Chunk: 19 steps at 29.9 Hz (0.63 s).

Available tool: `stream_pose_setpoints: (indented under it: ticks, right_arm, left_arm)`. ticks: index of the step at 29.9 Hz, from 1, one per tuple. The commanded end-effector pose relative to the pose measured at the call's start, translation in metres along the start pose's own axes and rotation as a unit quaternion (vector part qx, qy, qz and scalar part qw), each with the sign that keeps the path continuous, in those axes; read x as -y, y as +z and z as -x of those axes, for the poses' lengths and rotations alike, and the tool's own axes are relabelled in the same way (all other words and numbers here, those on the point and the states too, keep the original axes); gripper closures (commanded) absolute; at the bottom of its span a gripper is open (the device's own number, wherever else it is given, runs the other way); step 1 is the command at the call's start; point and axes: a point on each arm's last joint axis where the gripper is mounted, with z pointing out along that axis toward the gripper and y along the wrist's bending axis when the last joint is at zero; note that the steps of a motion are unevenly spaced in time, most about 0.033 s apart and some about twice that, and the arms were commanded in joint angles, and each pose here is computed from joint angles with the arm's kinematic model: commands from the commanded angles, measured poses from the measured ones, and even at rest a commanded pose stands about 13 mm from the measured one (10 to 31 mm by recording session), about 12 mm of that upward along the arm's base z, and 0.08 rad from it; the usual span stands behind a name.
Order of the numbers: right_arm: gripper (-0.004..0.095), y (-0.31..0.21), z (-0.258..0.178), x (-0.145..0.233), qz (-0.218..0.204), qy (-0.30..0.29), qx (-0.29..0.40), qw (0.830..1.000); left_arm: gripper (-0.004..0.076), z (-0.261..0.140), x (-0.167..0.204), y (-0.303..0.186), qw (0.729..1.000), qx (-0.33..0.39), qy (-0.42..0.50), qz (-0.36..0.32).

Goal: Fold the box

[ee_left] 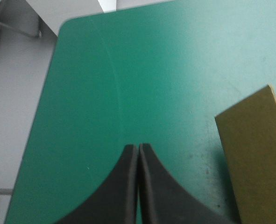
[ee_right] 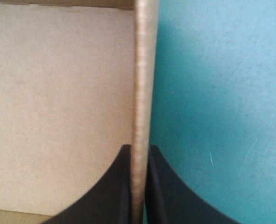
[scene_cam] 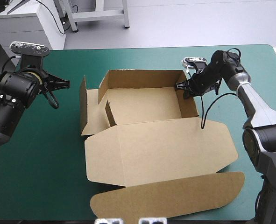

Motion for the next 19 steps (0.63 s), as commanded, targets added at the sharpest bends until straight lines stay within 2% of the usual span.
stream_pose_setpoints:
  ticks: [1,3,7,10,14,19]
  right_arm:
    - [0.0801,-0.019,0.004,-0.007,-0.017,-0.011,0.033,0.999]
    - [0.0750,-0.018,0.005,-0.010,-0.021,-0.007,0.037,0.999]
    - [0.0563,-0.018,0.005,-0.010,-0.029,0.013,0.039,0.999]
    - [0.0471,-0.024,0.005,-0.011,-0.034,0.008,0.028,0.999]
    - [0.0464,-0.046,0.010,-0.016,-0.040,-0.002,0.028,0.999]
    - [0.0464,-0.097,0.016,-0.032,-0.038,-0.001,0.099,0.994]
  left_arm:
    - [0.0732,0.006,-0.016,0.005,0.999,0.009,-0.040,-0.024]
    - [0.0732,0.004,-0.025,0.013,0.998,-0.007,-0.061,-0.034]
    - [0.0732,-0.001,-0.042,0.021,0.993,-0.023,-0.098,-0.064]
    - [0.0732,-0.004,-0.056,0.023,0.991,-0.026,-0.114,-0.070]
    - [0.0732,-0.007,-0.070,0.024,0.989,-0.026,-0.129,-0.074]
    - [0.0732,-0.009,-0.080,0.024,0.989,-0.021,-0.130,-0.070]
